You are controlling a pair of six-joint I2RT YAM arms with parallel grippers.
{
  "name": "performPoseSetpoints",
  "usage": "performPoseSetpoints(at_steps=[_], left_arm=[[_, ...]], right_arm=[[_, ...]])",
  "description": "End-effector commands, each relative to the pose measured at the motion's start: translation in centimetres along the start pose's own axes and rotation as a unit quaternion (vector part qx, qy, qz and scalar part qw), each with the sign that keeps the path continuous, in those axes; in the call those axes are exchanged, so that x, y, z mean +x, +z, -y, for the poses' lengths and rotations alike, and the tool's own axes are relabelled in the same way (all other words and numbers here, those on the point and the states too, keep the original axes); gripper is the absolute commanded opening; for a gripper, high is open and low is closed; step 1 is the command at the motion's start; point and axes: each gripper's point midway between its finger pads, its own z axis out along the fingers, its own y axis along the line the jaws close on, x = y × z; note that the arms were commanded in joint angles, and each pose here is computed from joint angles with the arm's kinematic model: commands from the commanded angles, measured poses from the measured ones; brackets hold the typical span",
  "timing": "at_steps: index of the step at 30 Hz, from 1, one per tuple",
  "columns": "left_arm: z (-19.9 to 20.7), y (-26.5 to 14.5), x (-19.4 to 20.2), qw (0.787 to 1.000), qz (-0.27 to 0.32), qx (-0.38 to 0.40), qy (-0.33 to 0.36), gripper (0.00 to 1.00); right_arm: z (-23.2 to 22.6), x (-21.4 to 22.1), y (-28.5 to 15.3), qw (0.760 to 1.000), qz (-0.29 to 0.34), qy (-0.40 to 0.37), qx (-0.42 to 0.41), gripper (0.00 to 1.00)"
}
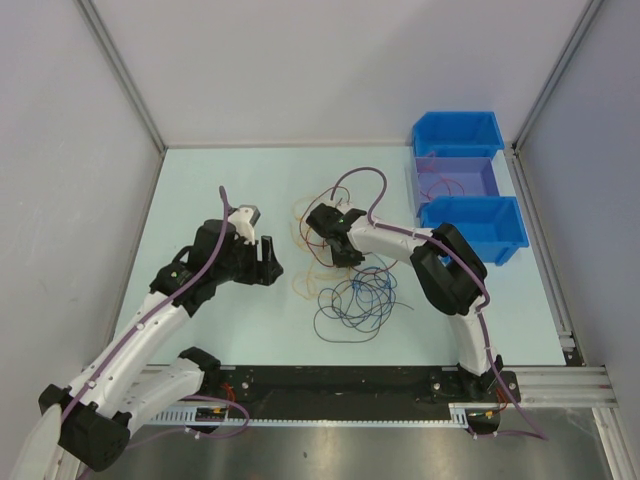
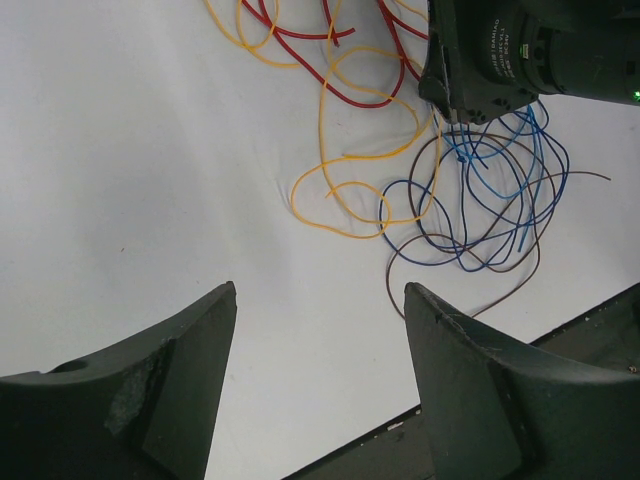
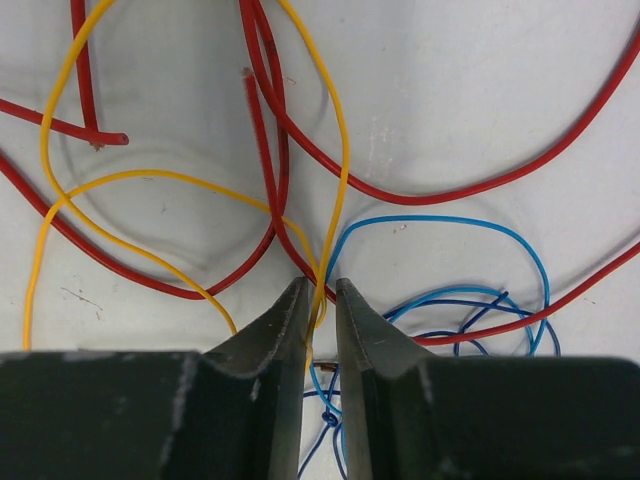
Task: Untangle the cables
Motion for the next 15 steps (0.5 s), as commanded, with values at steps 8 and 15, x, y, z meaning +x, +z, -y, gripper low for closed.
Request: performPoseSetpoints(at_steps=[8,15], left_arm=[[-0.4,0.0,-0.4,1.000,0.009,-0.010,0.005,0.72],[-0.5,0.0,-0.4,1.000,0.010,-0.011,0.006,0.72]], right_arm=[[0.0,-0.6,-0.3,1.000,0.015,0.003,0.002,0.12],[-0.1,-1.2,-0.9,1.000,0.025,-0.006,0.007,0.12]])
